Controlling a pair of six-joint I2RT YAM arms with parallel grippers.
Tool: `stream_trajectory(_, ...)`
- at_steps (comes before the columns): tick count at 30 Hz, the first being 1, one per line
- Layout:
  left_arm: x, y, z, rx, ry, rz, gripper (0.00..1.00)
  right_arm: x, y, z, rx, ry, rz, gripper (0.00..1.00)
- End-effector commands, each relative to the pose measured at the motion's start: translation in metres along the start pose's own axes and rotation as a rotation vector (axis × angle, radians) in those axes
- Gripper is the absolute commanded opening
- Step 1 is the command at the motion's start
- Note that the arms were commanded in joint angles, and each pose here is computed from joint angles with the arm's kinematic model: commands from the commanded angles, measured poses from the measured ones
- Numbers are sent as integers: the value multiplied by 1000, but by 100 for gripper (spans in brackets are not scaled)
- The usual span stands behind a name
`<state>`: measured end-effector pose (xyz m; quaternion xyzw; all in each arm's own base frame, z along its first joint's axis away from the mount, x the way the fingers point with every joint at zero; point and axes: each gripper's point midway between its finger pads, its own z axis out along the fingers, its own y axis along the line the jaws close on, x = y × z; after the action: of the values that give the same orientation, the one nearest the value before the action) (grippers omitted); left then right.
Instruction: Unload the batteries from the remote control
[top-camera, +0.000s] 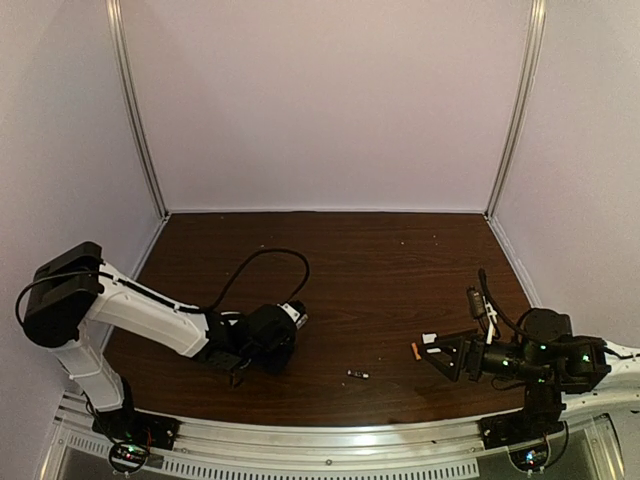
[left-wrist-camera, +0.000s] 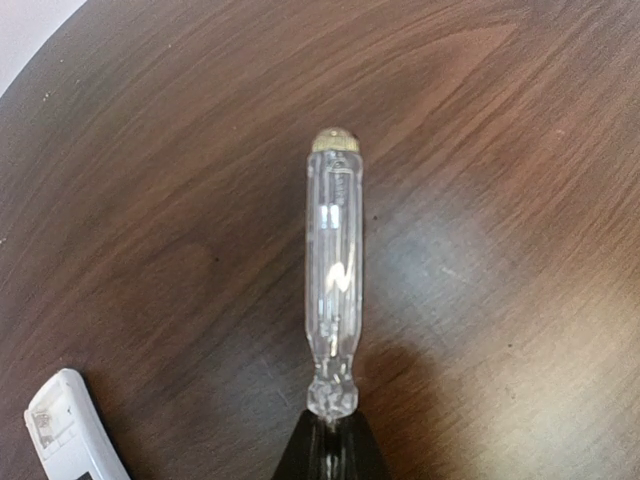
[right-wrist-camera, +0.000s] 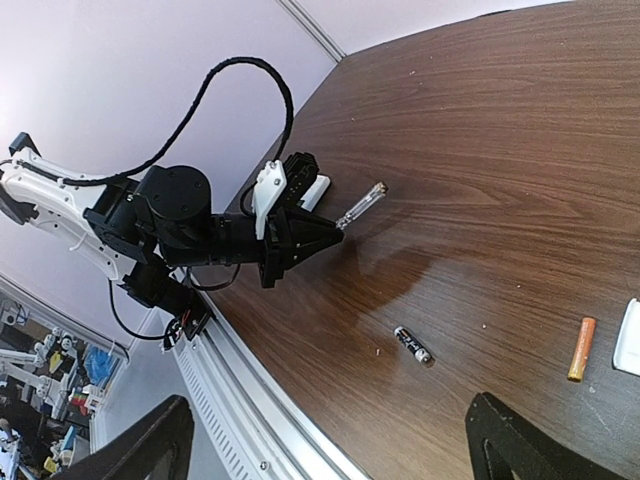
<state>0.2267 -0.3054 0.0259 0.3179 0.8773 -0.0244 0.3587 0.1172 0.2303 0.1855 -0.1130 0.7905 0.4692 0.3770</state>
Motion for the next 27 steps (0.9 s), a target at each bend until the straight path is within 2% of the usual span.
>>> stream_trajectory(1,7,3,11,-6,22,-18,0,-2,1,-6,-23,-18,15,96)
stream_trajectory(6,7,9,13,-36,21,-20,1,-1,1,-6,-23,-16,16,96)
stream_trajectory(12,1,14,13,-61,18,-18,15,-1,1,-5,-23,-14,15,96)
stream_trajectory(18,-4,16,12,-79,16,-14,38,0,0,-5,-24,-15,16,96)
stream_trajectory(27,-19,30,-5,-128,-17,-15,49,0,0,-5,-21,-17,11,97)
